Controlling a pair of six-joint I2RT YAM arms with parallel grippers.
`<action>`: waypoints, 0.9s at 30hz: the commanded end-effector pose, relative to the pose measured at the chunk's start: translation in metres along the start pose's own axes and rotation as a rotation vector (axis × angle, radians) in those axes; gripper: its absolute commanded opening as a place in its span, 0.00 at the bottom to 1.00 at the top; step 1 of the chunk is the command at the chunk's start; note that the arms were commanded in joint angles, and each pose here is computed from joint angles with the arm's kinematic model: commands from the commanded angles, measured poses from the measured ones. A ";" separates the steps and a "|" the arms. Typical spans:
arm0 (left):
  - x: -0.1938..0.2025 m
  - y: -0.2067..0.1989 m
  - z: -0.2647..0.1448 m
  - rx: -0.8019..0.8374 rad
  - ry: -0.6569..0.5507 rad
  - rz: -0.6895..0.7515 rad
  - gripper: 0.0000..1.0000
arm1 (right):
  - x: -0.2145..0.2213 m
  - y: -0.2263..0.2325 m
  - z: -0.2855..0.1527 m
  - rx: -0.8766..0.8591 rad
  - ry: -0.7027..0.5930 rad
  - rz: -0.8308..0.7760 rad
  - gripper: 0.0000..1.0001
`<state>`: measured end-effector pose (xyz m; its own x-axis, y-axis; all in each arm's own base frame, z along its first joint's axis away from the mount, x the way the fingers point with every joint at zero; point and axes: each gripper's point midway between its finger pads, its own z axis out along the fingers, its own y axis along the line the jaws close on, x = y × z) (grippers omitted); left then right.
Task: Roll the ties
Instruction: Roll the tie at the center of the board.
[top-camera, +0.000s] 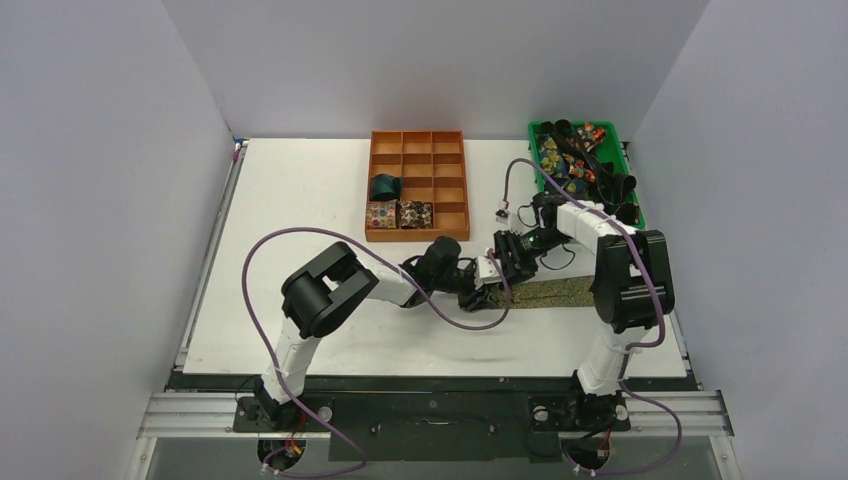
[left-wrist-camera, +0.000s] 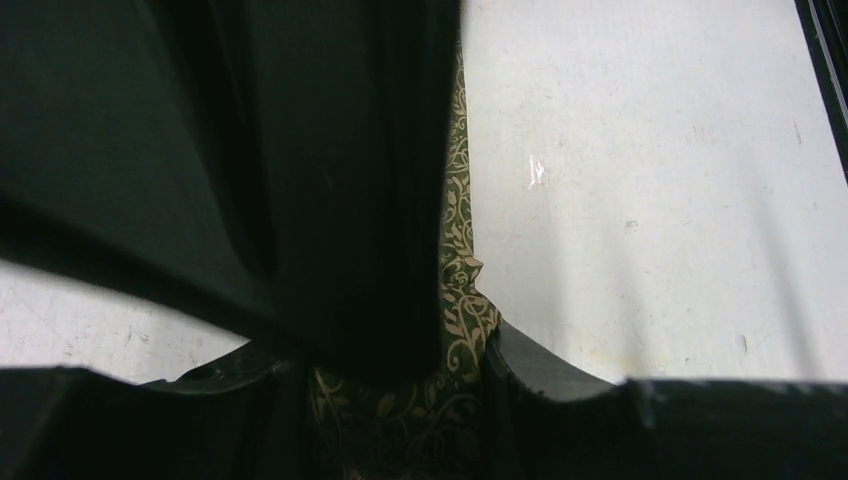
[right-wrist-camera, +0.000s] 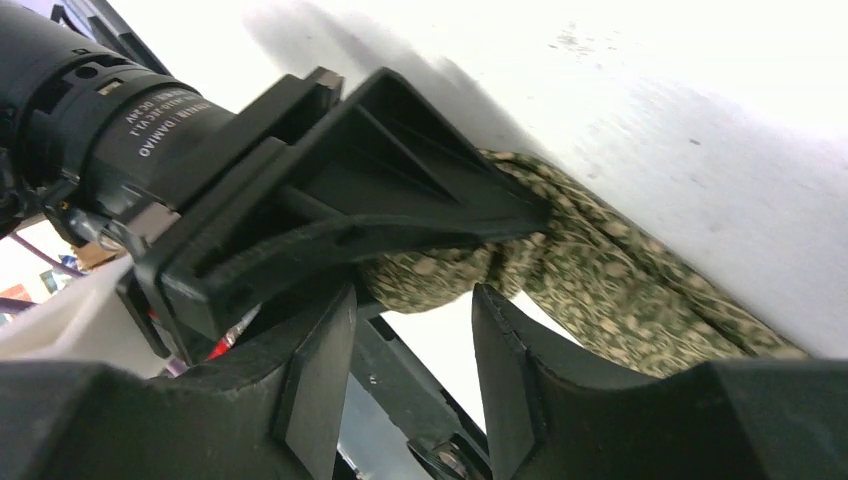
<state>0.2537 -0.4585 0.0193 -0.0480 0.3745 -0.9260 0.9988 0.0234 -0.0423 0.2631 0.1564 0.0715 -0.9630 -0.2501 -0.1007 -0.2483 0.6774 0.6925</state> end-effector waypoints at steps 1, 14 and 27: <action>0.089 -0.015 -0.018 -0.015 0.297 -0.154 0.18 | 0.002 0.024 0.010 -0.089 0.002 -0.028 0.44; 0.077 -0.011 -0.020 -0.028 0.276 -0.164 0.32 | 0.013 -0.066 0.020 0.261 0.081 0.024 0.00; -0.030 0.009 -0.018 -0.057 0.003 -0.115 0.70 | 0.019 -0.107 0.010 0.461 0.127 -0.010 0.00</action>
<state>0.2530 -0.4566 0.0265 -0.1296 0.4022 -0.9063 0.9915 0.0628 -0.1138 0.2565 0.1404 0.0364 -0.9694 -0.2454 -0.0003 -0.1973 0.7787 0.5956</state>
